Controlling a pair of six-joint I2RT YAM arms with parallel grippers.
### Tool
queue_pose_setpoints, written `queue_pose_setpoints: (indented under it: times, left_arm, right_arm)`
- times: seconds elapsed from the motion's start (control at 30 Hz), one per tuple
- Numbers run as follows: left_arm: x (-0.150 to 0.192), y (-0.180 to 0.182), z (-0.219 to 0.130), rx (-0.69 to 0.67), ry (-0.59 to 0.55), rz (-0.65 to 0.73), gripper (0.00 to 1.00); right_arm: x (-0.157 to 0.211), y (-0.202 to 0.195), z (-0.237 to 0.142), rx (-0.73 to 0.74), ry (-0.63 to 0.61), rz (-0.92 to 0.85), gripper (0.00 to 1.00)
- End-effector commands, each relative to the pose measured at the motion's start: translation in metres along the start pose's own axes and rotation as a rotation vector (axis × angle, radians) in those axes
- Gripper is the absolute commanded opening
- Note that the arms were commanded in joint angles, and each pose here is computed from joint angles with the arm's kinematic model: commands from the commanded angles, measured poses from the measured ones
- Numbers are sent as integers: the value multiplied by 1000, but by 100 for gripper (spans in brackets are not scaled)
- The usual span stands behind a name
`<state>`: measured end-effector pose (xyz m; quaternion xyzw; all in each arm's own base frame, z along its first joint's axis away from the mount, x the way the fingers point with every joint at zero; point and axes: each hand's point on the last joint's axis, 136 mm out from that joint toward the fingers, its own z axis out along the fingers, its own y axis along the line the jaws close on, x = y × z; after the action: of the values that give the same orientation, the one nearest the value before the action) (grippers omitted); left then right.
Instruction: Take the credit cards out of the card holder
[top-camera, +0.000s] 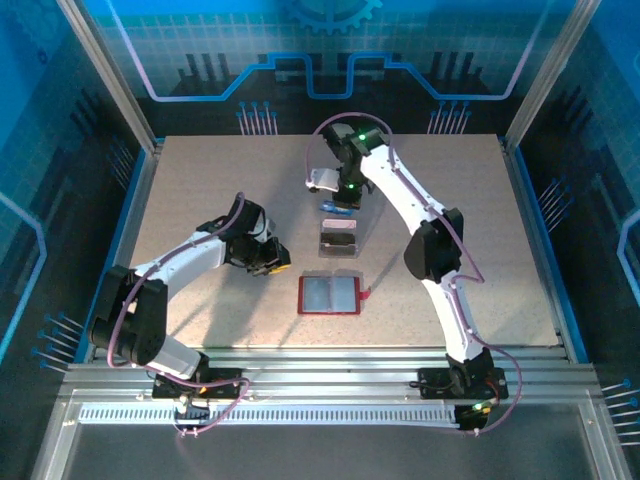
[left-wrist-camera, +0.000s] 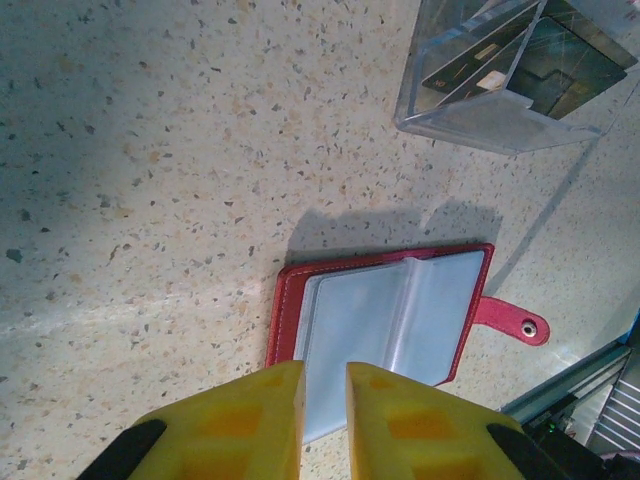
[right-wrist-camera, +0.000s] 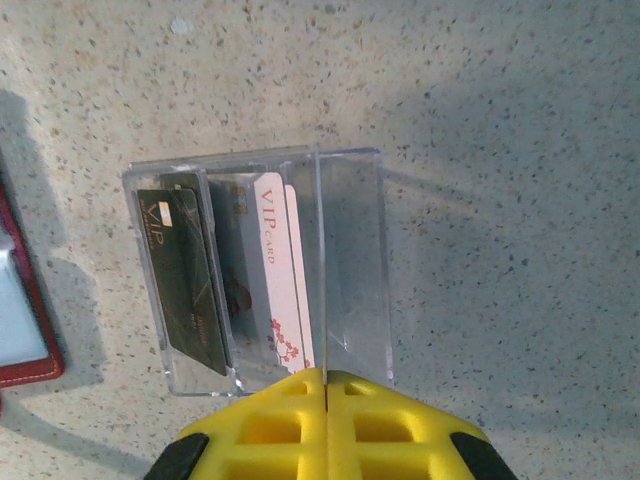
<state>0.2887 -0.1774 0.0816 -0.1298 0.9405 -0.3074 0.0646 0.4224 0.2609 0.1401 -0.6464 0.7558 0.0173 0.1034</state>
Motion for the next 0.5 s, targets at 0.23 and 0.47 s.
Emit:
queue_pose_setpoints:
  times: [0.23, 0.47]
  left_arm:
    - [-1, 8, -1, -18, 2, -28, 18]
    - [1, 12, 0, -27, 8, -35, 18]
  right_arm:
    - [12, -5, 21, -21, 65, -29, 0]
    - [17, -3, 32, -34, 98, -25, 0]
